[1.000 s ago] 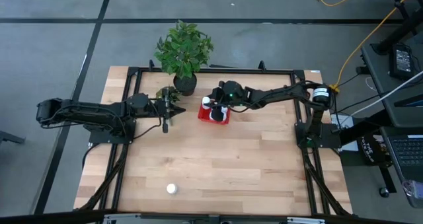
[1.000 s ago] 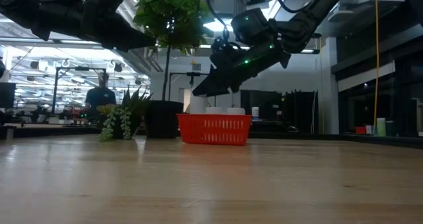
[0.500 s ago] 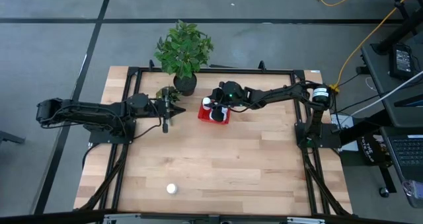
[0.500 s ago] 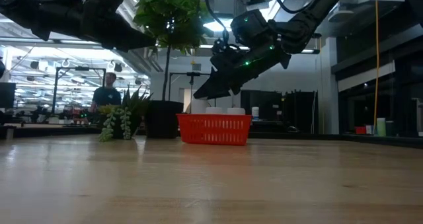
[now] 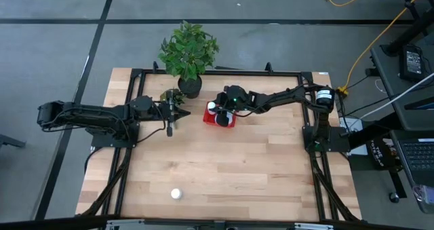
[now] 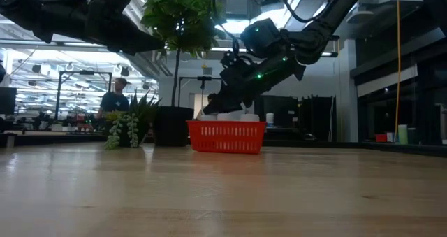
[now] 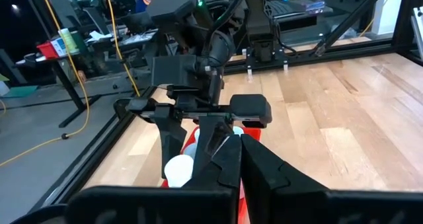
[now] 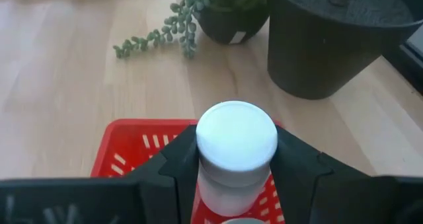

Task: Pick and place pill bottles into a basket
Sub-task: Put the white medicine bottle into the red bin

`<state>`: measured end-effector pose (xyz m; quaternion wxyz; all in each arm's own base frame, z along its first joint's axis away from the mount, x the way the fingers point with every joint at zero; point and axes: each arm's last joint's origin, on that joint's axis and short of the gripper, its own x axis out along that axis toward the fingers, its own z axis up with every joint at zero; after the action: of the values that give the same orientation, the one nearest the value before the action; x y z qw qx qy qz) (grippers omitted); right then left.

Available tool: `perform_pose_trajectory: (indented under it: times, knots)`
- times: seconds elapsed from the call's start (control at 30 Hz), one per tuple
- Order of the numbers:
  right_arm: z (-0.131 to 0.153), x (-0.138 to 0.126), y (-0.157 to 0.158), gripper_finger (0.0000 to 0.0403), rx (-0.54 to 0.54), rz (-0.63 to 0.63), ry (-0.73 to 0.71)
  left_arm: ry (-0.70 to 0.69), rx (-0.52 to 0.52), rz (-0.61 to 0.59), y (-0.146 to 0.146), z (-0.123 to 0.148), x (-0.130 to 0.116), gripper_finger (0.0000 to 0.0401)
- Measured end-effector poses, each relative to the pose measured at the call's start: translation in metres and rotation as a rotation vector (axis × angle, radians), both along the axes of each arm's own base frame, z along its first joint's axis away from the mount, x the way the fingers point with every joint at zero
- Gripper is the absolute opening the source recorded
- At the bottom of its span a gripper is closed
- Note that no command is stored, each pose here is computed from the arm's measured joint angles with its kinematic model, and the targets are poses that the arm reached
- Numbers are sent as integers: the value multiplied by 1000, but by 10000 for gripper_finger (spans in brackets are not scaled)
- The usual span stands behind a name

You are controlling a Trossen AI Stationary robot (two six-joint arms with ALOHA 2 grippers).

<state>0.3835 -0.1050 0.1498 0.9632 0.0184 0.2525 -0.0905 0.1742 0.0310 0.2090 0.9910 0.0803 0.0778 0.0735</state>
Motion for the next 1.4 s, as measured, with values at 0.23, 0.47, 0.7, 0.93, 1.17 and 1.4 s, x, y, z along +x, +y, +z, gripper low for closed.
perform_pose_trajectory:
  times: [0.23,0.47,0.7,0.93,1.17,1.4]
  knots:
    - [-1,0,0,162,18,-10,3,2,1,0,0,0,0,3]
    - [0,0,0,195,20,-11,2,1,-5,1,0,0,0,3]
    - [0,0,0,200,21,-11,2,1,-6,1,0,0,0,3]
    - [1,1,0,201,4,-7,-18,1,-6,1,0,0,0,1]
    - [28,10,-3,201,-8,0,-9,0,-11,1,0,0,0,8]
    - [77,5,9,94,-66,51,-28,-3,-34,3,0,0,0,3]
